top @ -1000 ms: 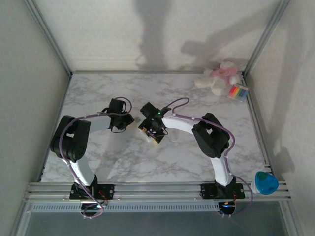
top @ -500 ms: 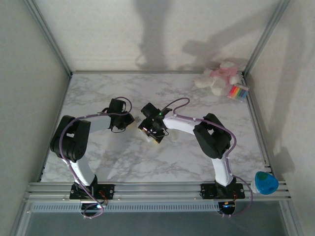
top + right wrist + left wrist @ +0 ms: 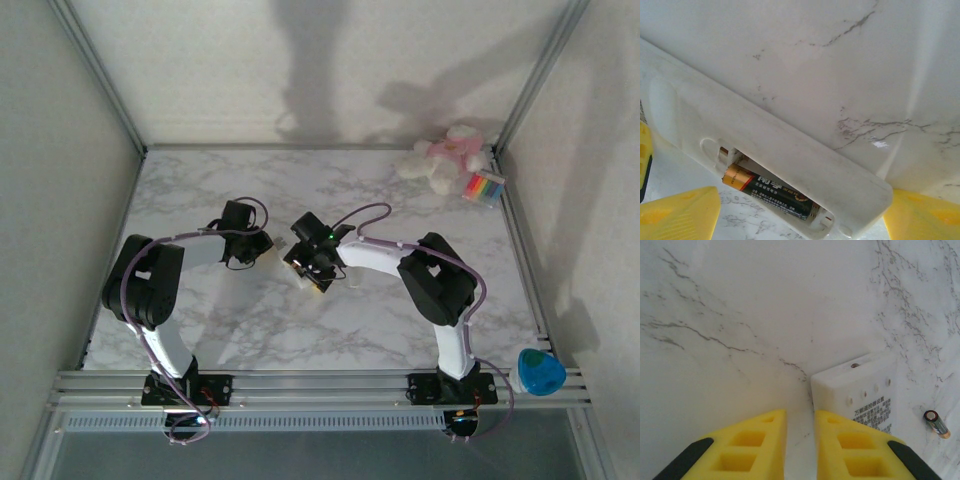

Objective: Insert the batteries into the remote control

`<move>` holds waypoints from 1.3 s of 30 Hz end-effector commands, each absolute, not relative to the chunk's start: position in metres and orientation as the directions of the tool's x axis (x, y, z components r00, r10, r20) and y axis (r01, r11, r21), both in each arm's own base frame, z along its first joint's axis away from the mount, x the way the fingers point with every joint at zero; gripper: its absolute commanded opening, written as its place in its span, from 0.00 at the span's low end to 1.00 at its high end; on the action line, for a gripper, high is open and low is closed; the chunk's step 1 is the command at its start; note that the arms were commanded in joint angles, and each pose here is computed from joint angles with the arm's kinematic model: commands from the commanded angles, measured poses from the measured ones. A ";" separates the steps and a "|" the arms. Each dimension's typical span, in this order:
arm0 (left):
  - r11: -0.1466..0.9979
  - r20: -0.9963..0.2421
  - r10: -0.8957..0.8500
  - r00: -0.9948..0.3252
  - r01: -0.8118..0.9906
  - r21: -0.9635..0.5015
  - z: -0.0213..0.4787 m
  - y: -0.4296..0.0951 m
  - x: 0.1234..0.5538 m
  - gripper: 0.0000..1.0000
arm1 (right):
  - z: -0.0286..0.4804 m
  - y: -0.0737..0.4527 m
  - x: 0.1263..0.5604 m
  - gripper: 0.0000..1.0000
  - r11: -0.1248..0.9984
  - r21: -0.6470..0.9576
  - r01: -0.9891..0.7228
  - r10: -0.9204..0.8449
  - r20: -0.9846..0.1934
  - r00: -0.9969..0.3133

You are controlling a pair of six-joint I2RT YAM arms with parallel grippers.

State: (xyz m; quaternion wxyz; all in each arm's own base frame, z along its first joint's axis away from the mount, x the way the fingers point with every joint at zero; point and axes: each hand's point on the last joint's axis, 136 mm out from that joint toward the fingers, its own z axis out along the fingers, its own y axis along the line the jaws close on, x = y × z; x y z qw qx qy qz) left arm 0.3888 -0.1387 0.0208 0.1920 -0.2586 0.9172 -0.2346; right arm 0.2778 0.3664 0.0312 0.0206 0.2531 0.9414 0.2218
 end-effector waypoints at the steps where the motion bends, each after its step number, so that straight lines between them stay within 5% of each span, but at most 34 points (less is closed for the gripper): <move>1: 0.749 -0.227 -0.567 -0.792 -0.382 -0.542 0.021 -0.140 0.393 0.21 | 0.015 0.360 0.264 0.85 0.770 0.377 0.514 0.510 0.120 -0.852; 39: 0.747 -0.223 -0.568 -0.792 -0.381 -0.545 0.021 -0.141 0.393 0.21 | 0.014 0.365 0.272 0.84 0.744 0.391 0.542 0.532 0.145 -0.835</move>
